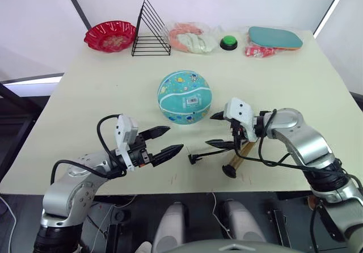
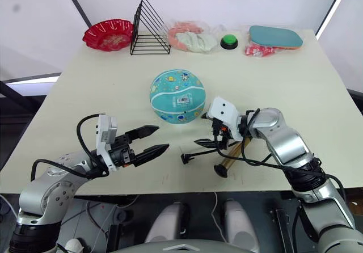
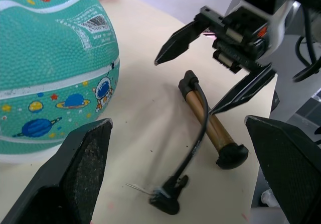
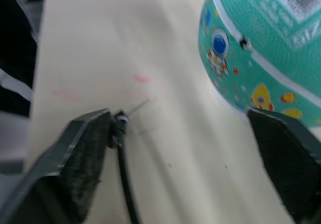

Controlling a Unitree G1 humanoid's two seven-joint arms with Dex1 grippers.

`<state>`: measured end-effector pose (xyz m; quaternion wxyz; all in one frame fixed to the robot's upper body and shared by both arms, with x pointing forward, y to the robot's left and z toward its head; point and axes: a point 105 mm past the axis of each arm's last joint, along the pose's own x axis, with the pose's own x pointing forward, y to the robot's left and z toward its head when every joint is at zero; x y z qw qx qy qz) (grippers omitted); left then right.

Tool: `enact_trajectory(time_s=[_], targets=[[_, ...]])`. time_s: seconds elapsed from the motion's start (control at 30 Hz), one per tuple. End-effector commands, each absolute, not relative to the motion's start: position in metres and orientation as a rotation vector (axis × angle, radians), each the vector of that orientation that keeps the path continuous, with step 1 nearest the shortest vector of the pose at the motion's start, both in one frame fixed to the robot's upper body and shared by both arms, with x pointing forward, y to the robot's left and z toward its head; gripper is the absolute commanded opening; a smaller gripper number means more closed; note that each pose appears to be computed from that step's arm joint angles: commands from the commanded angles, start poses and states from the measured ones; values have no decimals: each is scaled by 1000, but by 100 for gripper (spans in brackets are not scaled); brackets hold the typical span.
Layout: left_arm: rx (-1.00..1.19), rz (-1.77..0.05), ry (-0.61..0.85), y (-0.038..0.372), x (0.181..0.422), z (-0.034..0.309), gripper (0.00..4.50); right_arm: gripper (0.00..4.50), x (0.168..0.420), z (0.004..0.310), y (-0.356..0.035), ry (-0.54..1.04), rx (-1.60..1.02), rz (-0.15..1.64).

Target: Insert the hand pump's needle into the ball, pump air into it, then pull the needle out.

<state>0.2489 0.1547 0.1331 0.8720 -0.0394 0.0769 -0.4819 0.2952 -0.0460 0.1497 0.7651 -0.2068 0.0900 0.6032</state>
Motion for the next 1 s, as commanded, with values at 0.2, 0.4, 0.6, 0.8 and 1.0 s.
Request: enact_trajectory(time_s=[0.2, 0.4, 0.6, 0.8, 1.0], targets=[[-80, -976, 151, 161, 241, 134, 450, 445, 283, 177, -72, 77, -359, 1272], [-90, -873, 167, 181, 233, 125, 450, 445, 274, 165, -108, 94, -322, 1153], [-98, -778, 212, 204, 221, 113, 450, 445, 255, 151, -147, 126, -318, 1014], [-96, -680, 250, 230, 212, 102, 450, 445, 226, 123, -212, 210, -278, 798], [-106, -618, 266, 245, 208, 96, 450, 445, 207, 112, -242, 227, -255, 696]])
